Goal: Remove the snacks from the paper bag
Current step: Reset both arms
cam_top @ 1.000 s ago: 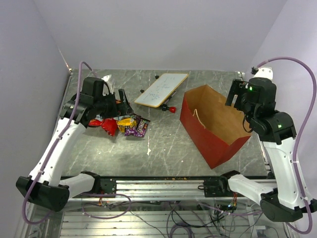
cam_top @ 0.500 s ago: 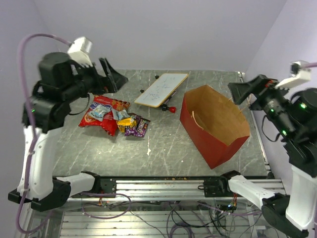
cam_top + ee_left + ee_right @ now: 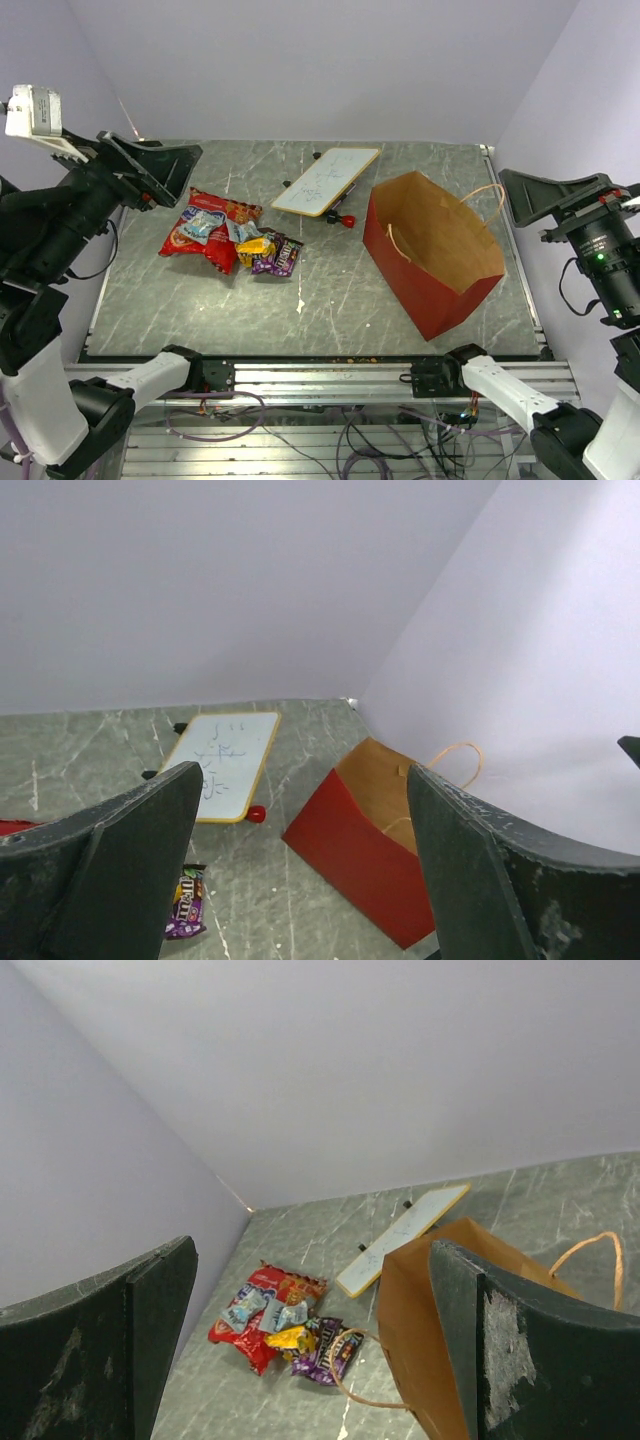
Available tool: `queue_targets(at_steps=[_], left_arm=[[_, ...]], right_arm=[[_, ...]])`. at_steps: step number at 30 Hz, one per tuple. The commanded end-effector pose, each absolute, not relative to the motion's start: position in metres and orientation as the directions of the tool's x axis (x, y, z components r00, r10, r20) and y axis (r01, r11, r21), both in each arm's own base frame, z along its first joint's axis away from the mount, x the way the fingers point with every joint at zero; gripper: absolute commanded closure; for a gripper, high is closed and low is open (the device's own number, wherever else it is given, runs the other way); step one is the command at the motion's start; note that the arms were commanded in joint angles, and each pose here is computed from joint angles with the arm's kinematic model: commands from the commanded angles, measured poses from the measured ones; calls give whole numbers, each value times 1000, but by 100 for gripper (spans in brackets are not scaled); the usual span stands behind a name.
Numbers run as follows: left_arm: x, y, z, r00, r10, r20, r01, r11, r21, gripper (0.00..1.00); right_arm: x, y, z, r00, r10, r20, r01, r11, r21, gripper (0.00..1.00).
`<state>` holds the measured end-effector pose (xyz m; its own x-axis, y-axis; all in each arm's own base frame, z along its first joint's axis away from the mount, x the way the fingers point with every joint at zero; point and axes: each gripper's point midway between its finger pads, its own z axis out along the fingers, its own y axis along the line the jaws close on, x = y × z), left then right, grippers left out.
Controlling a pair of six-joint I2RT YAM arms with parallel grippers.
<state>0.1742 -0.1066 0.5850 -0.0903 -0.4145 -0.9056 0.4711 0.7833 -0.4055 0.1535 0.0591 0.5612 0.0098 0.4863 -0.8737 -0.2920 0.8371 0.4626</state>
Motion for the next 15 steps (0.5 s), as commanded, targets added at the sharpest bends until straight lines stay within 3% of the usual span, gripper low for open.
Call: queue_targets(at_steps=[1,15], left_arm=[[179,-95,581,-80,-411,-908,406,819,-407,7],[182,-97,564,-125,-416,-901,384,817,-430,8]], right_arm=[[163,55,552,-15,506,-862,-232,837,496,0],[171,53,544,-50,503,-863,-184,844,503,0]])
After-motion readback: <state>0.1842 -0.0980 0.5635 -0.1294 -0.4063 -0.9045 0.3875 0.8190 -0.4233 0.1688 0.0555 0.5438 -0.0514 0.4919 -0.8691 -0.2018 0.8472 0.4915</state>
